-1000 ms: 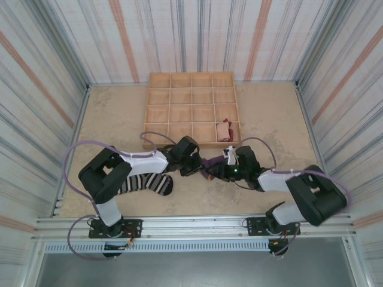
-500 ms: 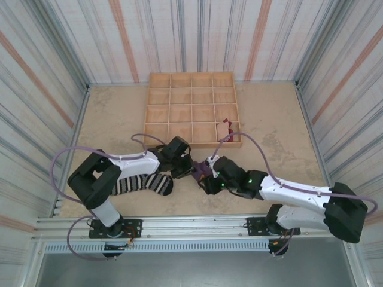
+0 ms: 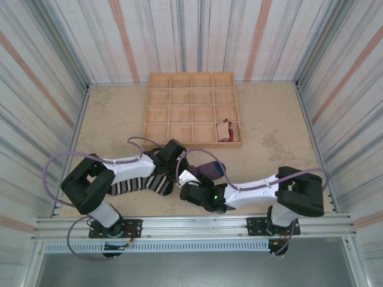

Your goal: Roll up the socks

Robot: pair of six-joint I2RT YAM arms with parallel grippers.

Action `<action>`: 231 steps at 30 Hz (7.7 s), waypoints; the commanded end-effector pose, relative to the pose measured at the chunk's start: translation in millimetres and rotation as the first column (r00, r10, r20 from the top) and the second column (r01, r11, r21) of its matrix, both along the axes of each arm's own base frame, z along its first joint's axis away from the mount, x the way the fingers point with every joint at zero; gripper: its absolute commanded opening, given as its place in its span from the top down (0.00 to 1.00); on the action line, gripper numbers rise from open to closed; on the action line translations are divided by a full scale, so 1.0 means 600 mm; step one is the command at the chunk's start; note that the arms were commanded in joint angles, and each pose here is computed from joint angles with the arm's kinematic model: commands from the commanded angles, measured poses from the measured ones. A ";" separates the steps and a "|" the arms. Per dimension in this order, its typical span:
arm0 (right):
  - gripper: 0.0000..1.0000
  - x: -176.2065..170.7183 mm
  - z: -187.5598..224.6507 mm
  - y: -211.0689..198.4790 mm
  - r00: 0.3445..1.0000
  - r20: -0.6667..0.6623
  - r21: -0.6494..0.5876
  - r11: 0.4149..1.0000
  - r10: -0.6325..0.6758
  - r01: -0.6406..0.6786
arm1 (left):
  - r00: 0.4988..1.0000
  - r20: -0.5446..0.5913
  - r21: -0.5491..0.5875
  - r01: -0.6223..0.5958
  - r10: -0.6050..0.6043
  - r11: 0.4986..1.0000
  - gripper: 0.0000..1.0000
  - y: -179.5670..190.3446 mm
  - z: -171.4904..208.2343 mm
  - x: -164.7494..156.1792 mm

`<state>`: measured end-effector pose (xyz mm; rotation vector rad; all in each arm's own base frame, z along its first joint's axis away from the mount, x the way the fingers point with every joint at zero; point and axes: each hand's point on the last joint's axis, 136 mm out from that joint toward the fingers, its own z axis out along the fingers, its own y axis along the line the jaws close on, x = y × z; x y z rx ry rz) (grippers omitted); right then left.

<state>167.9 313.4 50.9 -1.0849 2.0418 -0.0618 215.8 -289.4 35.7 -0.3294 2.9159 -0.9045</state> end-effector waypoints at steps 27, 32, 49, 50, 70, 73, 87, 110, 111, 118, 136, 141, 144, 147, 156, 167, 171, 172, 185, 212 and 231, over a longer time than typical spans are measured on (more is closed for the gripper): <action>1.00 0.025 -0.122 -0.049 0.992 -0.028 -0.101 0.988 -0.124 0.121 | 1.000 -0.004 -0.015 0.007 -0.007 1.000 0.37 0.025 0.014 -0.016; 1.00 0.025 -0.131 -0.058 0.987 -0.082 -0.071 0.989 -0.138 0.133 | 0.999 0.033 -0.030 0.008 -0.007 1.000 0.25 0.027 0.032 -0.009; 1.00 0.033 -0.141 -0.081 0.967 -0.161 -0.009 0.980 -0.198 0.199 | 1.000 0.012 0.025 0.001 -0.001 1.000 0.23 0.044 -0.001 -0.004; 1.00 0.035 -0.142 -0.084 0.965 -0.167 -0.009 0.979 -0.201 0.203 | 1.000 0.016 0.038 -0.005 0.004 0.999 0.23 0.047 -0.003 -0.003; 1.00 0.043 -0.149 -0.105 0.933 -0.277 0.082 0.962 -0.229 0.260 | 0.999 -0.013 0.150 -0.027 0.029 0.988 0.24 0.071 -0.028 -0.001; 1.00 0.043 -0.150 -0.108 0.926 -0.305 0.111 0.958 -0.222 0.266 | 0.999 -0.022 0.117 -0.044 0.046 0.992 0.24 0.066 -0.025 0.002; 1.00 0.037 -0.159 -0.108 0.911 -0.358 0.135 0.954 -0.204 0.267 | 0.994 -0.003 -0.008 -0.112 0.111 0.994 0.26 0.052 0.004 0.019; 1.00 -0.004 -0.130 -0.148 0.479 -0.872 0.271 0.713 -0.103 0.646 | 0.984 0.078 -0.056 -0.158 0.162 0.986 0.26 0.068 0.044 0.029; 1.00 -0.002 -0.127 -0.152 0.455 -0.885 0.274 0.685 -0.094 0.675 | 0.984 0.077 -0.057 -0.157 0.161 0.986 0.26 0.067 0.044 0.029; 1.00 0.003 -0.114 -0.161 0.319 -0.947 0.264 0.500 -0.025 0.825 | 0.984 0.085 -0.055 -0.152 0.156 0.987 0.27 0.063 0.049 0.031; 1.00 -0.044 -0.167 -0.274 -0.011 -0.972 -0.039 0.116 -0.233 0.992 | 0.985 0.166 -0.083 -0.041 0.055 0.996 0.34 -0.023 0.065 0.042; 1.00 -0.051 -0.159 -0.306 0.020 -0.960 0.001 0.066 -0.279 0.998 | 0.984 0.174 -0.095 0.047 -0.030 0.994 0.38 -0.082 0.056 0.037; 1.00 -0.051 -0.148 -0.316 0.044 -0.963 0.035 0.040 -0.267 0.999 | 0.980 0.190 -0.126 0.082 -0.057 0.989 0.39 -0.114 0.052 0.033; 1.00 -0.059 -0.145 -0.328 0.030 -0.961 0.024 0.023 -0.277 0.999 | 0.973 0.209 -0.147 0.125 -0.092 0.981 0.39 -0.143 0.055 0.027; 1.00 -0.074 -0.165 -0.336 -0.054 -0.959 -0.061 0.018 -0.278 0.998 | 0.964 0.219 -0.161 0.189 -0.151 0.969 0.36 -0.184 0.061 0.010; 1.00 -0.072 -0.176 -0.331 -0.084 -0.956 -0.098 0.038 -0.280 0.994 | 0.975 0.137 -0.105 0.190 -0.175 0.976 0.39 -0.201 0.010 -0.004; 1.00 -0.067 -0.175 -0.328 -0.080 -0.957 -0.095 0.039 -0.278 0.995 | 0.977 0.123 -0.084 0.183 -0.172 0.979 0.40 -0.203 -0.007 -0.001; 1.00 -0.066 -0.174 -0.327 -0.079 -0.958 -0.094 0.043 -0.277 0.995 | 0.978 0.120 -0.082 0.182 -0.172 0.980 0.40 -0.204 -0.012 0.000; 0.99 -0.025 -0.151 -0.297 0.012 -0.969 -0.027 0.152 -0.248 0.988 | 0.987 0.075 -0.017 0.146 -0.144 0.989 0.90 -0.171 -0.042 0.016; 0.45 0.121 -0.067 -0.200 0.350 -0.901 0.216 0.434 -0.255 0.874 | 0.989 0.120 -0.094 0.094 -0.083 0.991 1.00 -0.047 -0.006 0.018; 0.53 0.102 -0.112 -0.186 0.418 -0.862 0.193 0.576 -0.287 0.794 | 0.992 0.118 -0.156 0.072 -0.054 0.985 1.00 -0.026 -0.003 0.015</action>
